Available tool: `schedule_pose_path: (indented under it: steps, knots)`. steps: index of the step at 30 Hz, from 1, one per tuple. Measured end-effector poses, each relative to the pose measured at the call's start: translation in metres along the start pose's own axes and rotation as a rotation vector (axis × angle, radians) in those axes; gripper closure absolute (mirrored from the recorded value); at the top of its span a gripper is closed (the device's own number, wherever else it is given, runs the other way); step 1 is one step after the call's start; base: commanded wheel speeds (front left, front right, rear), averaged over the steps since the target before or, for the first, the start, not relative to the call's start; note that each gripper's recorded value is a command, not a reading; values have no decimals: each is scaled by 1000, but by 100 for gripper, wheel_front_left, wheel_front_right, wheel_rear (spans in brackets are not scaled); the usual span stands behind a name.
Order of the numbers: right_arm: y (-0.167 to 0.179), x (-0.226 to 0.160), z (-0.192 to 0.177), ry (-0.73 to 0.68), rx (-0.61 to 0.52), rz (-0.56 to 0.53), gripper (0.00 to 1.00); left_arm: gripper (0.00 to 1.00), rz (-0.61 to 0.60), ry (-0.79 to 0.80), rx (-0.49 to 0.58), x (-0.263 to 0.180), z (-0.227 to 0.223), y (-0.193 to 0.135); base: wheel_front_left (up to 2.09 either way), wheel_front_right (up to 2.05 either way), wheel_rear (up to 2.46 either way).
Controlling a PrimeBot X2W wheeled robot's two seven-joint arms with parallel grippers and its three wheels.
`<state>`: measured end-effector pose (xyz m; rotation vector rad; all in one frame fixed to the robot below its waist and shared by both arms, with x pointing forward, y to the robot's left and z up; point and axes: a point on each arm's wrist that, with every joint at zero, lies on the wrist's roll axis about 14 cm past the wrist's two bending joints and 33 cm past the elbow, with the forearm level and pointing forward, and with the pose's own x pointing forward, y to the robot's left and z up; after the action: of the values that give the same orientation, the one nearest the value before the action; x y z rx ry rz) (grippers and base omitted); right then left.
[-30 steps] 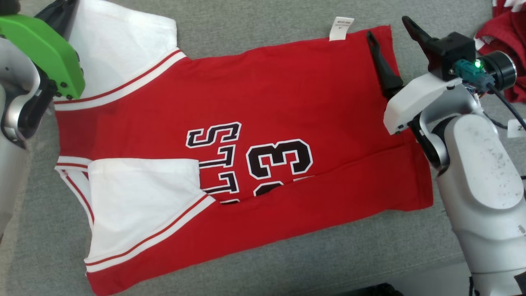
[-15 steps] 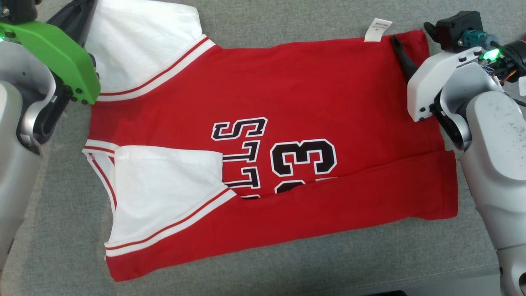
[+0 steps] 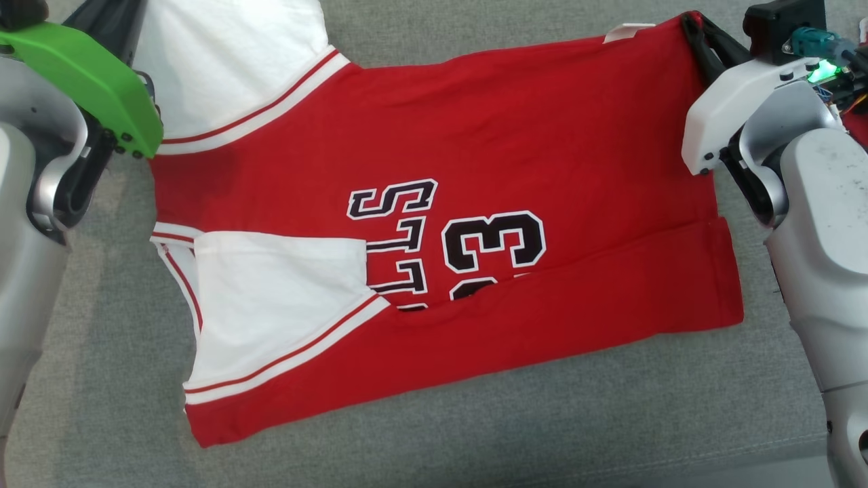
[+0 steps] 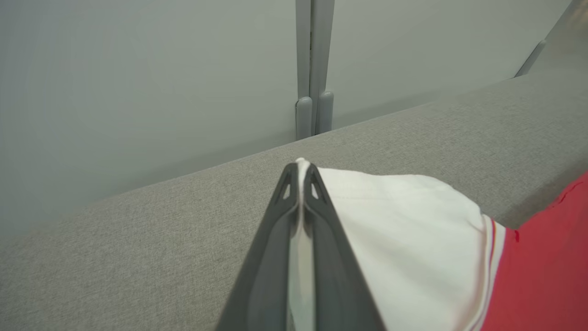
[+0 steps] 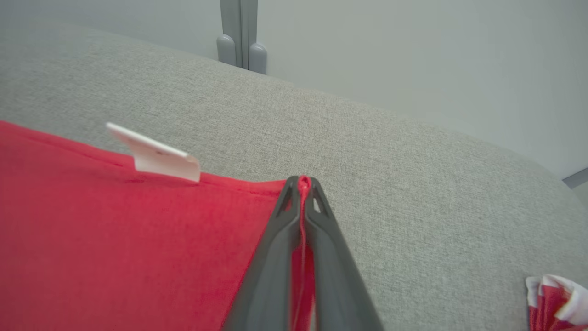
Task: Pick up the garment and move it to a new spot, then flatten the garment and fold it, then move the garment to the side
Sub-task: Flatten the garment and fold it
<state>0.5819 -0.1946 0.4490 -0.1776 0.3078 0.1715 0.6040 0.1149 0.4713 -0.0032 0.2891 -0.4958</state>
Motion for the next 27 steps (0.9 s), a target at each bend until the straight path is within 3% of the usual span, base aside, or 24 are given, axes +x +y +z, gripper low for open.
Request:
schedule_pose_path:
  steps: [5, 13, 27]
  knots:
    - [4, -11, 19, -93, 13, 6, 100, 100, -20, -31, -4, -15, 5, -13, 0, 0, 0]
    - [19, -52, -3, -125, 56, 16, 100, 100, -42, -47, -93, -68, -19, -42, 0, 0, 0]
    - [19, -118, -21, -140, 136, -53, 100, 100, 57, -30, -282, -162, -70, -78, 0, 0, 0]
